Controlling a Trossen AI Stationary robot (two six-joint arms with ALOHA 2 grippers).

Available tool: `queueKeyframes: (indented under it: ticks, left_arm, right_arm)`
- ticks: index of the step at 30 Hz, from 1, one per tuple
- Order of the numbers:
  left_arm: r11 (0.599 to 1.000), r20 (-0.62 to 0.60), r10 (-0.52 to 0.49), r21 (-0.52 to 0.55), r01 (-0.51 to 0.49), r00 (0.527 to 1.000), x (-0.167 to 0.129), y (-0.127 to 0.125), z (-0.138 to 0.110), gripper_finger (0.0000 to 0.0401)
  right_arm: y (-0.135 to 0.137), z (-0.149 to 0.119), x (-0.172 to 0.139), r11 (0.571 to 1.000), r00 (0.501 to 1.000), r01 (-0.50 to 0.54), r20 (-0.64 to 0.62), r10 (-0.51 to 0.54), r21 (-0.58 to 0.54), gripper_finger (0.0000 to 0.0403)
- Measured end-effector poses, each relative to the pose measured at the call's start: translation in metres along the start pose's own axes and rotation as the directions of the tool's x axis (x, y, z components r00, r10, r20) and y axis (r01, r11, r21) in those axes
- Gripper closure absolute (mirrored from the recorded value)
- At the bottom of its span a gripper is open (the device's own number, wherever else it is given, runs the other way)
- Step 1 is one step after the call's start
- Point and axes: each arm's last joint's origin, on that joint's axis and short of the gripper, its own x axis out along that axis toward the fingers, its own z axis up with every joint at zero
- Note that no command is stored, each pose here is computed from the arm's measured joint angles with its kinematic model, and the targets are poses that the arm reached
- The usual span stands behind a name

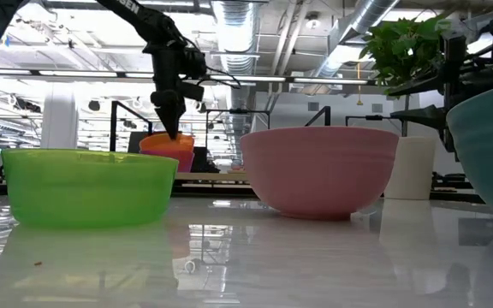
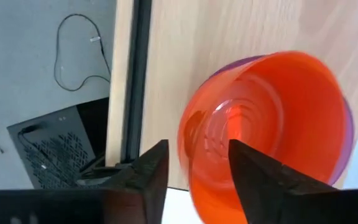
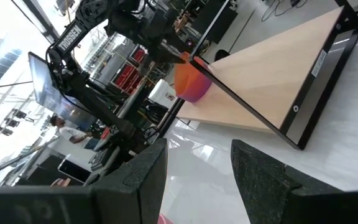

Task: Place and stack bowls onto a shelf
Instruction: Stack the orange transparent bowl on top of the purple transparent bowl on the shelf

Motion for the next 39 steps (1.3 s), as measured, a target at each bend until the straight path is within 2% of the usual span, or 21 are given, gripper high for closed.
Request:
queueKeyframes:
  ticks: [3, 6, 9, 11, 12, 14, 17, 23, 30, 39]
  left_arm:
    - [1.0, 0.042, 0.031, -0.007, -0.03, 0.999, -0.018, 0.004, 0.008, 0.0236]
    - [1.0, 0.109, 0.03, 0.0, -0.03, 0.994, -0.042, 0.008, 0.014, 0.0246]
    - [0.999, 0.138, 0.045, 0.018, -0.048, 0.989, -0.058, 0.01, 0.017, 0.0289]
    - [0.999, 0.133, 0.034, 0.023, -0.038, 0.99, -0.059, 0.01, 0.015, 0.034]
    - [1.0, 0.138, 0.016, 0.023, -0.019, 0.99, -0.058, 0.011, 0.014, 0.0367]
    - [0.999, 0.162, -0.036, 0.014, 0.034, 0.986, -0.057, 0.012, 0.012, 0.0389]
    - [0.996, 0.173, -0.083, -0.005, 0.085, 0.981, -0.051, 0.015, 0.011, 0.0398]
    - [0.987, 0.096, -0.148, -0.042, 0.152, 0.984, -0.027, 0.021, 0.008, 0.0401]
    - [0.987, 0.044, -0.132, -0.086, 0.136, 0.99, -0.005, 0.029, 0.01, 0.0401]
    - [0.983, 0.056, -0.14, -0.108, 0.146, 0.989, -0.004, 0.029, 0.011, 0.0401]
  right_arm:
    - [0.0, 0.0, 0.0, 1.0, 1.0, 0.0, 0.0, 0.0, 0.0, 0.02]
    - [0.0, 0.0, 0.0, 1.0, 1.0, 0.0, 0.0, 0.0, 0.0, 0.02]
    - [0.0, 0.0, 0.0, 1.0, 1.0, 0.0, -0.001, 0.0, 0.0, 0.02]
    - [0.0, 0.0, 0.0, 1.0, 1.0, 0.0, 0.0, 0.0, 0.0, 0.02]
    - [0.0, 0.0, 0.0, 1.0, 1.0, 0.0, -0.001, 0.0, 0.0, 0.02]
    - [0.0, 0.0, 0.0, 1.0, 1.0, 0.0, -0.001, 0.0, 0.0, 0.02]
    - [0.0, 0.0, 0.0, 1.0, 1.0, 0.0, 0.0, 0.0, 0.0, 0.02]
    - [0.0, 0.0, 0.0, 1.0, 1.0, 0.0, -0.001, 0.0, 0.0, 0.02]
    - [0.0, 0.0, 0.0, 1.0, 1.0, 0.004, -0.004, -0.004, 0.003, 0.02]
    - [0.0, 0.0, 0.0, 1.0, 1.0, 0.004, -0.004, -0.004, 0.006, 0.02]
